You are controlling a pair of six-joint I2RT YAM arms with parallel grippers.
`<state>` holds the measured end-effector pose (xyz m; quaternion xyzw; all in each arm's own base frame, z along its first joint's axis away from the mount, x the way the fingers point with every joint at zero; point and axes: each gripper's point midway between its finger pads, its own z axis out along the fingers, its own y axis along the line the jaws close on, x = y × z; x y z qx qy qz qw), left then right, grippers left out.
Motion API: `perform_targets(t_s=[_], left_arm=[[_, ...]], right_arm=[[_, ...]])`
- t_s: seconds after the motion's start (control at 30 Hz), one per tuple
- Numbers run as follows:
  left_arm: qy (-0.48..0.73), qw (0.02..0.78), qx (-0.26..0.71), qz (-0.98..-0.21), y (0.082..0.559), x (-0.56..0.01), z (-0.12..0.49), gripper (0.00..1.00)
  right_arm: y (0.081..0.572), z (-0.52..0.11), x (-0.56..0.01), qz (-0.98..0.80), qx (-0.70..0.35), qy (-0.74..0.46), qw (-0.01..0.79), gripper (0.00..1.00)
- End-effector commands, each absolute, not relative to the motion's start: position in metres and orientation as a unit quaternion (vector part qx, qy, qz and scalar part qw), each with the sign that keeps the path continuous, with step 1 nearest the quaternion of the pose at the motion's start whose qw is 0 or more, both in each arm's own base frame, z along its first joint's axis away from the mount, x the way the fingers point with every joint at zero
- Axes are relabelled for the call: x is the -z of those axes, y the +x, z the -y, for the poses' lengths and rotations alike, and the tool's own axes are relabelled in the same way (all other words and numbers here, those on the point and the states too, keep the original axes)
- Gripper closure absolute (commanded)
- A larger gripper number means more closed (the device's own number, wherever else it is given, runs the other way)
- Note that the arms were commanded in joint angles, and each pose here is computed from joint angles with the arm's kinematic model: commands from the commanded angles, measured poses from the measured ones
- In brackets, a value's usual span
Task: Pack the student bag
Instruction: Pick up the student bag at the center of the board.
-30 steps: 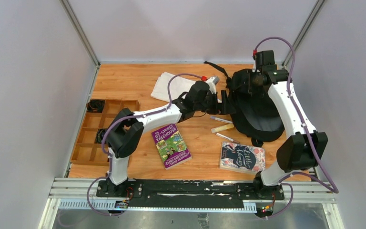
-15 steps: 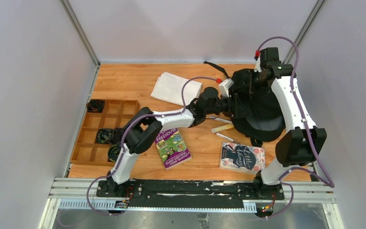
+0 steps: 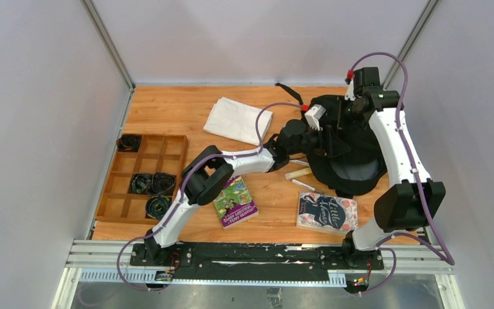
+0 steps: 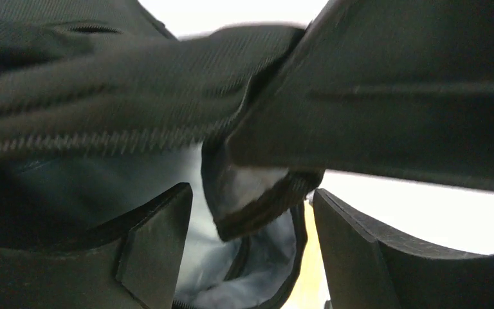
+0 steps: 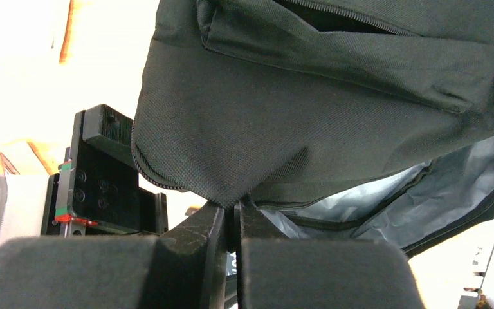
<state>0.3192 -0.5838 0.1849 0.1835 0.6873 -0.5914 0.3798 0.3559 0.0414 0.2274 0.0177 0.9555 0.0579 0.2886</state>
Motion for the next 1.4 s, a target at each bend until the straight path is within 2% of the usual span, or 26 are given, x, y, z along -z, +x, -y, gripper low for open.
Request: perform_targets(t_s=[0.0,0.07,0.1,0.17,0.2,0.23,0.3,0.37,0.47,0.57,0.63,0.7,0.93,1.23,1.37], left_arm=[[0.179,0.407,0.61,-0.656,0.319,-0.209,0.6,0.31],[0.173,0.406,0.61,-0.658,0.321,-0.207,0.602,0.51],[0.171,0.401,0.611,-0.661,0.321,-0.205,0.602,0.62],[0.175,0.39,0.615,-0.662,0.318,-0.201,0.605,0.97],[0.182,0.381,0.622,-0.659,0.314,-0.202,0.607,1.0],[0.184,0.375,0.626,-0.658,0.312,-0.202,0.608,1.0],[0.187,0.366,0.632,-0.657,0.309,-0.203,0.608,1.0],[0.18,0.367,0.63,-0.66,0.31,-0.204,0.606,1.0],[0.152,0.363,0.637,-0.663,0.317,-0.212,0.602,1.0],[0.112,0.358,0.649,-0.662,0.33,-0.226,0.599,1.0],[0.11,0.354,0.659,-0.655,0.331,-0.24,0.6,1.0],[0.101,0.355,0.665,-0.649,0.331,-0.252,0.599,1.0],[0.097,0.359,0.681,-0.631,0.33,-0.281,0.597,1.0],[0.103,0.338,0.683,-0.64,0.326,-0.267,0.599,1.0],[0.105,0.335,0.685,-0.639,0.324,-0.268,0.6,1.0]], right_arm=[[0.345,-0.044,-0.233,-0.953,-0.078,0.032,0.291,0.91],[0.343,-0.046,-0.232,-0.953,-0.083,0.031,0.289,0.83],[0.341,-0.047,-0.233,-0.953,-0.086,0.032,0.289,0.76],[0.335,-0.044,-0.237,-0.95,-0.086,0.037,0.297,0.59],[0.331,-0.042,-0.245,-0.947,-0.087,0.04,0.308,0.51],[0.327,-0.04,-0.251,-0.944,-0.087,0.042,0.317,0.48],[0.314,-0.031,-0.269,-0.936,-0.08,0.05,0.34,0.36],[0.296,-0.02,-0.288,-0.924,-0.067,0.061,0.371,0.3],[0.264,0.0,-0.297,-0.904,-0.035,0.115,0.411,0.3],[0.235,0.012,-0.272,-0.888,-0.019,0.186,0.42,0.33],[0.227,0.006,-0.257,-0.878,-0.054,0.207,0.429,0.37],[0.233,-0.01,-0.252,-0.867,-0.126,0.216,0.431,0.36],[0.258,-0.016,-0.234,-0.781,-0.321,0.364,0.394,0.33],[0.283,-0.013,-0.219,-0.678,-0.444,0.473,0.345,0.24],[0.287,-0.002,-0.209,-0.659,-0.446,0.498,0.344,0.2]])
